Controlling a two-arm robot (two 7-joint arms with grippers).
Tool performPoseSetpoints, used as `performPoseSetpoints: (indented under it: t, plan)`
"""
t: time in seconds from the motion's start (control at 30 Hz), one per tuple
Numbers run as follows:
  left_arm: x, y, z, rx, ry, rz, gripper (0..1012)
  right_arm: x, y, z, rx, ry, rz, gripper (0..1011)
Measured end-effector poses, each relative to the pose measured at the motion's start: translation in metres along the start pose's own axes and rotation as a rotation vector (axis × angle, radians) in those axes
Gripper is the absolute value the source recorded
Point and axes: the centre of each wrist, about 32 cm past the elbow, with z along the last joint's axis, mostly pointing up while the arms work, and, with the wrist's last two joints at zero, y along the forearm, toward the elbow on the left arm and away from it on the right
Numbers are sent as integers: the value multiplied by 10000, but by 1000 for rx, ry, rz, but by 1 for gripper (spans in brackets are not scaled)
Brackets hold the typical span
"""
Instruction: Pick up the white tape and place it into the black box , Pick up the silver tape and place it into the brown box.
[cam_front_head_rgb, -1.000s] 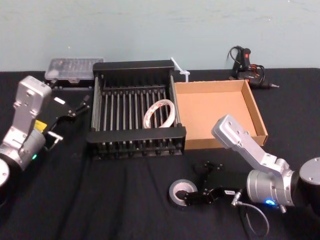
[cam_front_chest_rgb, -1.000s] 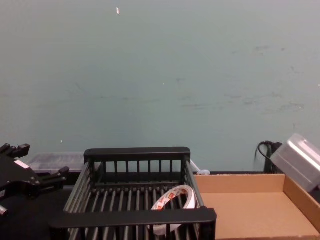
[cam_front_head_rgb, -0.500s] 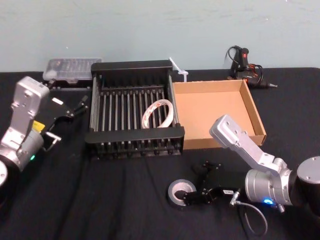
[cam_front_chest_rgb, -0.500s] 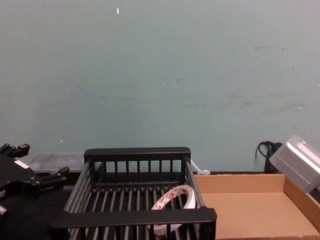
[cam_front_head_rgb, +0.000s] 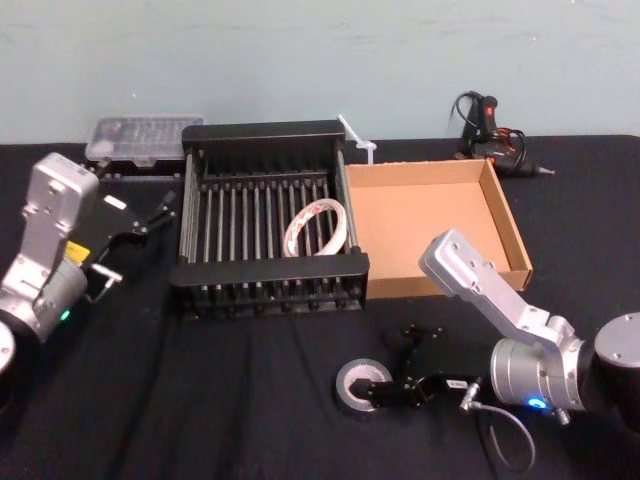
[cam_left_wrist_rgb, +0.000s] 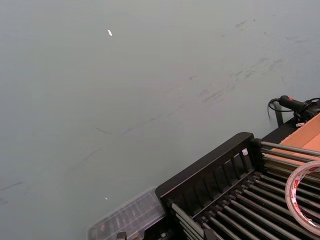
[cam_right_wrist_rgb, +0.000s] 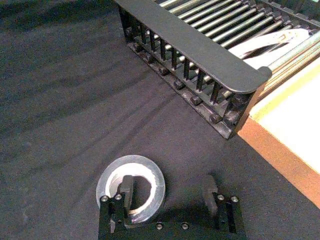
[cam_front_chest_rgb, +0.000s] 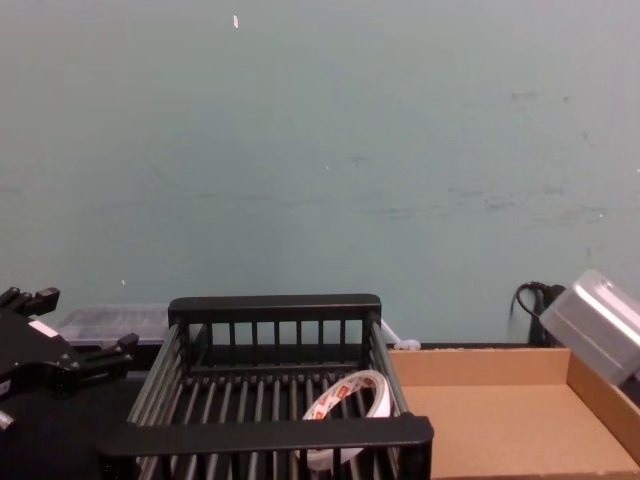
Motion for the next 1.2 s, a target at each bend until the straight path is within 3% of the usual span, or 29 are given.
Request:
performPoseSetpoints:
  t: [0.23, 0.33, 0.57, 0.6, 0.8, 1.2]
  plan:
    - [0, 0, 0, 0, 0, 0, 1001, 0, -1, 1, 1, 0, 0, 758]
    - [0, 0, 0, 0, 0, 0, 1001, 0, -1, 1, 1, 0, 1, 620]
    - [0, 0, 0, 0, 0, 0, 1001, 0, -1, 1, 2, 0, 1, 446]
    - [0, 0, 0, 0, 0, 0, 1001, 0, -1, 1, 2, 0, 1, 370]
    - [0, 0, 0, 0, 0, 0, 1001, -1, -1, 1, 2, 0, 1, 186]
    - [0, 0, 0, 0, 0, 0, 1001, -1, -1, 0, 2, 0, 1, 171]
